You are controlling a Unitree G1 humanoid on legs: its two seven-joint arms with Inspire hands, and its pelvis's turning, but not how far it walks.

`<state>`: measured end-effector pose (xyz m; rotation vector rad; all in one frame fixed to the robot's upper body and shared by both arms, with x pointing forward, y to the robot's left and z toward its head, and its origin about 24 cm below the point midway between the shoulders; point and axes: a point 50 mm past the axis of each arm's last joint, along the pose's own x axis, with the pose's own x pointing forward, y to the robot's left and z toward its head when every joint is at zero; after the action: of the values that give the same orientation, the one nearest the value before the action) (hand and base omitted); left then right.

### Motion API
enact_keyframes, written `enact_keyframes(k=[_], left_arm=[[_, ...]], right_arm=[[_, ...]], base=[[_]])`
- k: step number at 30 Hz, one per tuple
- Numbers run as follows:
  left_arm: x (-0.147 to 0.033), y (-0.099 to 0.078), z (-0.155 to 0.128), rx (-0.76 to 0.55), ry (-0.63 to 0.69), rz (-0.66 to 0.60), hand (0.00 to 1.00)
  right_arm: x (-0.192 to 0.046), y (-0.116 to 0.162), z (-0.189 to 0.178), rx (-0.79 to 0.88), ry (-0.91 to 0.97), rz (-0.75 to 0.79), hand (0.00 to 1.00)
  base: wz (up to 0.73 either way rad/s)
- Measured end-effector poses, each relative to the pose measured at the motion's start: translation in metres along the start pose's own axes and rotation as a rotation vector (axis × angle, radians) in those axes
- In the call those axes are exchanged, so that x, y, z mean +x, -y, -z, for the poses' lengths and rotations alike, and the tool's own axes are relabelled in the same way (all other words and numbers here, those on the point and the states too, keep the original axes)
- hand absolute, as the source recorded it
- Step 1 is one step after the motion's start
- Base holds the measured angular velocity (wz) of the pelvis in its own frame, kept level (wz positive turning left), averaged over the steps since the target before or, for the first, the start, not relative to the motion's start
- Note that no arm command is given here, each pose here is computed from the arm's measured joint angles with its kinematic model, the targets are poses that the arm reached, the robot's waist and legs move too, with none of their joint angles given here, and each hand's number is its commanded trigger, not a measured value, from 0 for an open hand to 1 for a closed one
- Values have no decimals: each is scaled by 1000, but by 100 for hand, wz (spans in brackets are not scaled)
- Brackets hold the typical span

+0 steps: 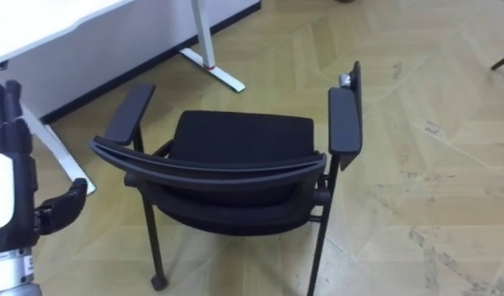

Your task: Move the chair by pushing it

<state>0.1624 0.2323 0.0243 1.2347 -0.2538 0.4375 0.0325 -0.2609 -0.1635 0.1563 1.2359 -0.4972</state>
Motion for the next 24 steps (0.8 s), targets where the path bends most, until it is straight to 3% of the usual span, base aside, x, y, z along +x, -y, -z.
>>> enact_keyframes(k=[10, 24], left_arm=[[-8, 15, -7, 52, 64, 157, 0], [-12, 22, -14, 56, 125, 235, 0]], right_arm=[[0, 0, -4, -9, 10, -1, 0], [1, 2, -9, -18, 21, 2, 0]], base=[[-1], [-5]])
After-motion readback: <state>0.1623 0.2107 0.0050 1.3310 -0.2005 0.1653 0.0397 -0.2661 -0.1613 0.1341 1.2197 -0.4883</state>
